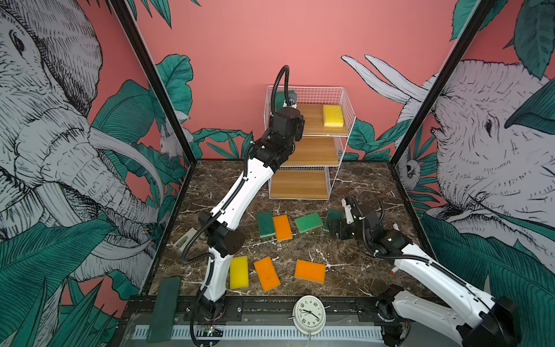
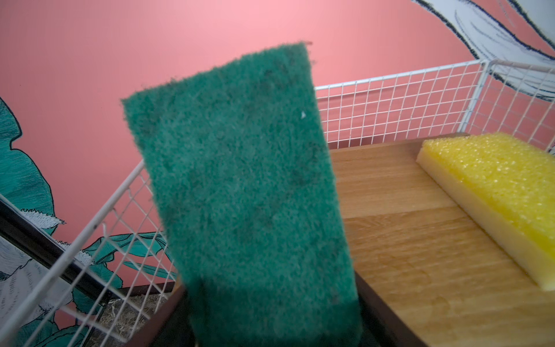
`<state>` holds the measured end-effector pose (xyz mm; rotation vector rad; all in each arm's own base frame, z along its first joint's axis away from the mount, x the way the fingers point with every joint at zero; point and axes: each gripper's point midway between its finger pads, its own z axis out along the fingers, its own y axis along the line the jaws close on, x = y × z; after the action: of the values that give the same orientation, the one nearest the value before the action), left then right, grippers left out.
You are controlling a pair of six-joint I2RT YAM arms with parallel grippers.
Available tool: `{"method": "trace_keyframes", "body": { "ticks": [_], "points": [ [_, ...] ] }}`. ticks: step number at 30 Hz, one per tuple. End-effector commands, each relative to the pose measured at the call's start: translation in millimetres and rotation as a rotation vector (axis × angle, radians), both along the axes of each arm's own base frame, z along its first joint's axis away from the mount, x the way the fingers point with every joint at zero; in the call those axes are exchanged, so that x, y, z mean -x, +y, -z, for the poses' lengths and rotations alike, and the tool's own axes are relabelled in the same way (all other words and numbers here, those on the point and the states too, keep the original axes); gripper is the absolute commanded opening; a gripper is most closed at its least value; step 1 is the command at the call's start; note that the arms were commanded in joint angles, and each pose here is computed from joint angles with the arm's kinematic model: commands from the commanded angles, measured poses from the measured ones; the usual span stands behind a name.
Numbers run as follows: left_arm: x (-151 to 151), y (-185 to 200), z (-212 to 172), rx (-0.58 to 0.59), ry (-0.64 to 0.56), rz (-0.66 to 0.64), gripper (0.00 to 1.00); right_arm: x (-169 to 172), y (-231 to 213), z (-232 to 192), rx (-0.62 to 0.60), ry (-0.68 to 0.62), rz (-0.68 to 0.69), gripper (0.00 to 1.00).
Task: Place and organize the cleaning sponges onto the shelf
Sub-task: 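Carry the green pad with the left gripper over the top shelf board, then lower the green pad onto the top shelf beside the yellow sponge and release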
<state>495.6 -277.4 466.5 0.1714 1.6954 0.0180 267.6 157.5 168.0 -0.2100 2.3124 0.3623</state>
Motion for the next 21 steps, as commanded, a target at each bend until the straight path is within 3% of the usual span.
{"method": "trace_keyframes", "body": {
  "ticks": [1, 21],
  "points": [
    [-0.6, 15.3, -10.3, 0.04, -0.004, -0.023, 0.74, -2.1, 1.6, -2.4, -0.023, -0.011, 0.0, 0.97],
    [5.6, 9.3, -10.2, 0.089, 0.027, 0.04, 0.8, -0.5, 3.4, -5.0, -0.041, -0.011, -0.004, 0.96]
  ]
}}
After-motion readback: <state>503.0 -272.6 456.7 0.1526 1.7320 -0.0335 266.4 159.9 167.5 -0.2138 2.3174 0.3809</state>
